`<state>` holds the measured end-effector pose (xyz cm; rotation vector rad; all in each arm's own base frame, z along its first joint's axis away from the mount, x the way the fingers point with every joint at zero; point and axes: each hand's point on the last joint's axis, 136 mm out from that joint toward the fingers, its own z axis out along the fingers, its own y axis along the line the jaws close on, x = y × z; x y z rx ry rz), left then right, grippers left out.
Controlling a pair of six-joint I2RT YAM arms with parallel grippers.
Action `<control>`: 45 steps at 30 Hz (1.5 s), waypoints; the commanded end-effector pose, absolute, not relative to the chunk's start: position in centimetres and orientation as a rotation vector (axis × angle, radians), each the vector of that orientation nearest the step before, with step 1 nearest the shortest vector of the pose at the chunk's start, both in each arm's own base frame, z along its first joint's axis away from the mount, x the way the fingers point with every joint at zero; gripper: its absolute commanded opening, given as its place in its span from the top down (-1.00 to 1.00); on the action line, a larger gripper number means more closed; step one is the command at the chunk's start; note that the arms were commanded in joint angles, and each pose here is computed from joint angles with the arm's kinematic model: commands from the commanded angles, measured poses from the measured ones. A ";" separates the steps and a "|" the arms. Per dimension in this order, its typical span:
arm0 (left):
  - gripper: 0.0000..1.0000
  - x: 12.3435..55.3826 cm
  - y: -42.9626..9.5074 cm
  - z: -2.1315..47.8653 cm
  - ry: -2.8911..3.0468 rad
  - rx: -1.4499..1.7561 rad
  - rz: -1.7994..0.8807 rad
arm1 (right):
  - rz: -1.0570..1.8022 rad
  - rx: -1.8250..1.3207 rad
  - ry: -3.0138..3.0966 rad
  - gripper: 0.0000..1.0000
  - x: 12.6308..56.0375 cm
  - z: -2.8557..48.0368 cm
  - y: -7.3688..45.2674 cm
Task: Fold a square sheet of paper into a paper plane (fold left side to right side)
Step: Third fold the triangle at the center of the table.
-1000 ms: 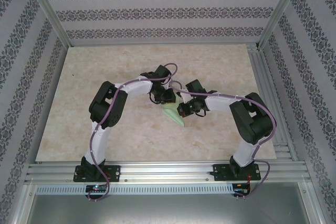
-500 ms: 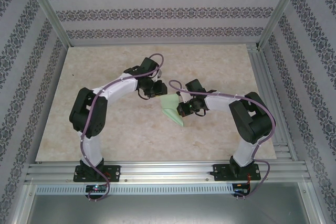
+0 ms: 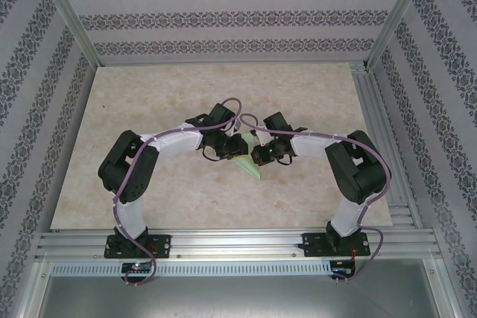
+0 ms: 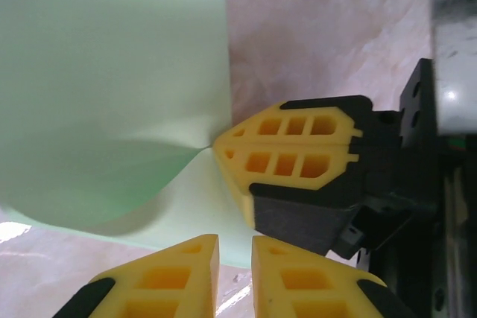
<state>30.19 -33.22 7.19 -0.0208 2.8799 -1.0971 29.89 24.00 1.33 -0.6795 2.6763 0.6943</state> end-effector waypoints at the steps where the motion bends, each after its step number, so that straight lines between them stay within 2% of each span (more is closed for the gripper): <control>1: 0.58 30.4 -34.3 6.9 2.861 -0.024 -1.120 | 0.644 -0.666 2.781 1.00 28.7 -0.9 22.8; 15: 0.64 29.5 -33.5 3.1 2.950 -0.027 -0.987 | 0.643 -0.670 2.796 1.00 28.6 -1.2 22.8; 35: 0.65 28.8 -32.4 0.6 2.996 -0.057 -0.912 | 0.624 -0.660 2.810 1.00 28.7 -1.5 22.7; 43: 0.66 28.3 -31.8 -1.2 3.031 -0.078 -0.877 | 0.667 -0.618 2.763 1.00 29.5 0.6 22.9; 45: 0.67 28.3 -31.8 -1.4 3.033 -0.074 -0.874 | 0.691 -0.598 2.747 0.86 29.8 1.4 23.0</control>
